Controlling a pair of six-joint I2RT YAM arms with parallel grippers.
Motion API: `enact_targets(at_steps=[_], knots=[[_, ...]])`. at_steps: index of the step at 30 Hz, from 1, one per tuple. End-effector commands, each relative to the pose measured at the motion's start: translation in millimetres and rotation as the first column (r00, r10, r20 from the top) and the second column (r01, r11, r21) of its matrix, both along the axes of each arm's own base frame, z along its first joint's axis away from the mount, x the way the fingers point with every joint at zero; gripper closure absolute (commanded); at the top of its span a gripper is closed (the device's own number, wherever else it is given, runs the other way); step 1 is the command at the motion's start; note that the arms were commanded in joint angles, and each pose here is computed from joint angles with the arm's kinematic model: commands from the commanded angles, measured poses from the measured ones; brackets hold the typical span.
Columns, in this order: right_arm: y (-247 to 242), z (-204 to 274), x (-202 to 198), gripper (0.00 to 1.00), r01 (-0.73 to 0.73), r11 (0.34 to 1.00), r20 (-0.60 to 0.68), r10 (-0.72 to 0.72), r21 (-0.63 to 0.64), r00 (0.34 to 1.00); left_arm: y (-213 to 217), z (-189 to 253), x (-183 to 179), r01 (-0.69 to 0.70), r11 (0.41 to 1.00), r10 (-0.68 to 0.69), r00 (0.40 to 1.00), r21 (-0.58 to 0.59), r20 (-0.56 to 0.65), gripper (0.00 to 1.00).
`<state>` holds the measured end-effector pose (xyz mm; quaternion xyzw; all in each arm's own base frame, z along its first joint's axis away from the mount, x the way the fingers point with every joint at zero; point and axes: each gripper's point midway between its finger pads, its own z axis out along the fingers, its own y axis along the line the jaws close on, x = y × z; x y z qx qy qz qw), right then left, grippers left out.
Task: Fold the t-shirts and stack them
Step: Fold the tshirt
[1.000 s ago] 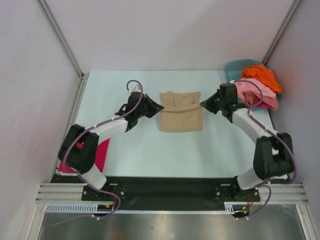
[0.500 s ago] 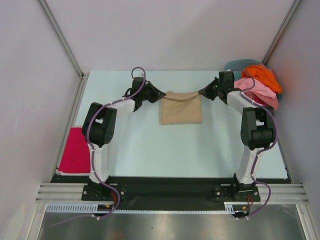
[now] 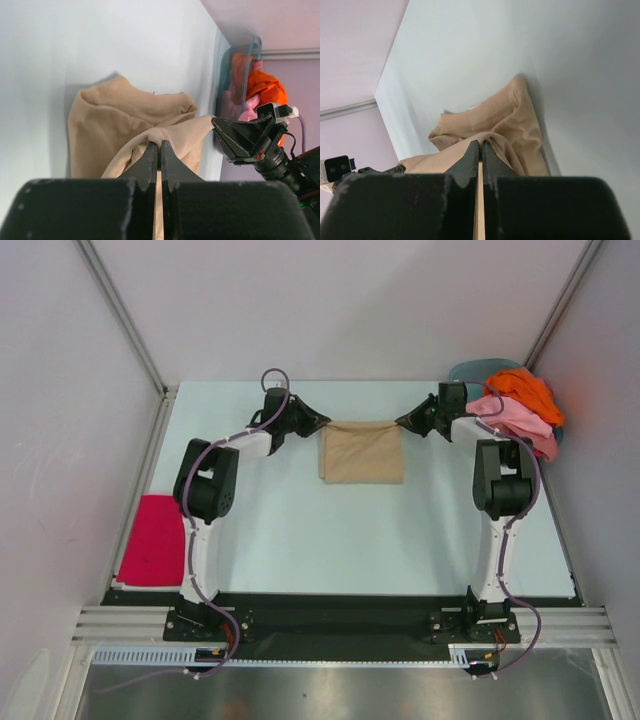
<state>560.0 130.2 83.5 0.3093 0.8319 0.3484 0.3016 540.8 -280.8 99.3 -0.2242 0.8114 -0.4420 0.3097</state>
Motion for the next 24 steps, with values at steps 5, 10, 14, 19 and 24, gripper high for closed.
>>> enact_targets(at_steps=[5, 10, 14, 19, 24], knots=[[1, 25, 36, 1.0, -0.017, 0.999, 0.1, 0.013, 0.042, 0.995, 8, 19, 35, -0.022, 0.998, 0.025, 0.997, -0.052, 0.066, 1.0], [-1, 19, 41, 1.0, -0.005, 0.999, 0.089, 0.001, 0.05, 0.996, 7, 11, 46, -0.019, 0.998, 0.023, 0.998, -0.057, 0.06, 1.0], [-4, 13, 43, 1.0, 0.0, 0.999, 0.081, -0.004, 0.05, 0.997, 7, 7, 52, -0.02, 0.998, 0.023, 0.998, -0.059, 0.057, 0.99], [-5, 8, 54, 1.0, -0.024, 0.997, 0.106, 0.017, 0.067, 0.994, 12, 3, 57, -0.039, 0.998, 0.041, 0.998, -0.051, 0.051, 0.97], [-7, 1, 59, 1.0, -0.055, 0.996, 0.108, 0.048, 0.065, 0.993, 16, 1, 64, -0.045, 0.998, 0.047, 0.997, -0.043, 0.054, 0.9]])
